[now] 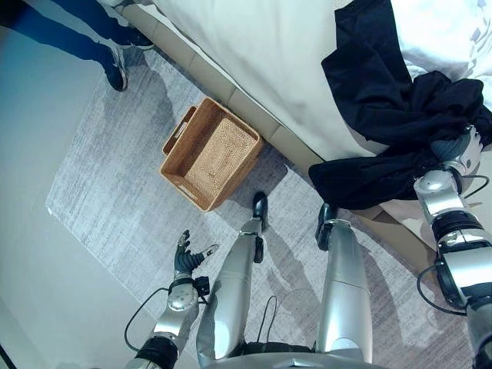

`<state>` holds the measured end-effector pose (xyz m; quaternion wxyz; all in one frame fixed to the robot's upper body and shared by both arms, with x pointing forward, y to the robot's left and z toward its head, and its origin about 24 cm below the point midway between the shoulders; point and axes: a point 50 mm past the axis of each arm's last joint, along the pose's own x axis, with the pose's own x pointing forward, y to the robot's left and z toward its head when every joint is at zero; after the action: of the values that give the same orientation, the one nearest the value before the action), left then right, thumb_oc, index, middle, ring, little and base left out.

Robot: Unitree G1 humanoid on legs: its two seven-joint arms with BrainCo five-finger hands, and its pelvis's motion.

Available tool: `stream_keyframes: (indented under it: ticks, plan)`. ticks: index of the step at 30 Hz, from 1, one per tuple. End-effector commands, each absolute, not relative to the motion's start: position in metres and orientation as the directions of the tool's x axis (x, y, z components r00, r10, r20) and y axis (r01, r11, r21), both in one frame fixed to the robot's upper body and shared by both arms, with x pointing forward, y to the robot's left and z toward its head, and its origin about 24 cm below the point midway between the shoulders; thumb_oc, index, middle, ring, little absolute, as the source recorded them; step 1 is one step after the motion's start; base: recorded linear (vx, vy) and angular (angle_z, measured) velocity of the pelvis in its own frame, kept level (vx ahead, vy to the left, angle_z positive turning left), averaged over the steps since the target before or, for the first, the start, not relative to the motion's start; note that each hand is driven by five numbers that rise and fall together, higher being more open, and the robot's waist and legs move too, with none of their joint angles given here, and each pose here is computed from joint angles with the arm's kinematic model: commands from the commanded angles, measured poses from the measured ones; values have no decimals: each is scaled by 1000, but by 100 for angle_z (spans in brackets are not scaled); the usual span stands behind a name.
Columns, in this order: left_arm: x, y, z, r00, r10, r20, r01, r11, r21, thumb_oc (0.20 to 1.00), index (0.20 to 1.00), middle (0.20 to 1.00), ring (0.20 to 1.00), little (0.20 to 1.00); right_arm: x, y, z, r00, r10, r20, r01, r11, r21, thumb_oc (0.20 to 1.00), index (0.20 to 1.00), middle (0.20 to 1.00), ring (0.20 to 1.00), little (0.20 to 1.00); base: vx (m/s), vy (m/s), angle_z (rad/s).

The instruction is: Pick up clothes into the bucket

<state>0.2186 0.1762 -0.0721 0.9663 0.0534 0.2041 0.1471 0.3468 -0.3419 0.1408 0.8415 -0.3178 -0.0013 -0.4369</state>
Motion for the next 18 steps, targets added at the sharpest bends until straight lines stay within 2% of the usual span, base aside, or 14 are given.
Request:
stream_keyframes:
  ticks: [1, 4, 8, 12, 18]
  plan:
    - [220, 191, -72, 869, 346, -352, -272, 931, 245, 1000, 1000, 1000, 1000, 1000, 352, -334, 188, 572, -712, 408, 821, 497, -282, 200, 200, 200, 200, 200, 32, 51, -19]
    - [228, 196, -65, 878, 353, -323, -280, 927, 251, 1000, 1000, 1000, 1000, 1000, 352, -312, 189, 597, -683, 422, 780, 617, -105, 200, 200, 200, 200, 200, 39, 52, -17]
    - [233, 207, -61, 878, 364, -311, -301, 925, 232, 1000, 1000, 1000, 1000, 1000, 342, -304, 170, 650, -643, 404, 716, 697, -43, 200, 200, 200, 200, 200, 78, 33, -25]
    - [242, 216, -49, 899, 348, -265, -292, 928, 231, 1000, 1000, 1000, 1000, 1000, 330, -301, 162, 681, -598, 423, 678, 733, -56, 200, 200, 200, 200, 200, 146, 18, -16]
    - [270, 228, 3, 958, 279, -68, -262, 946, 189, 1000, 1000, 1000, 1000, 1000, 309, -300, 162, 743, -481, 465, 590, 799, -118, 200, 200, 200, 200, 200, 155, 6, -30]
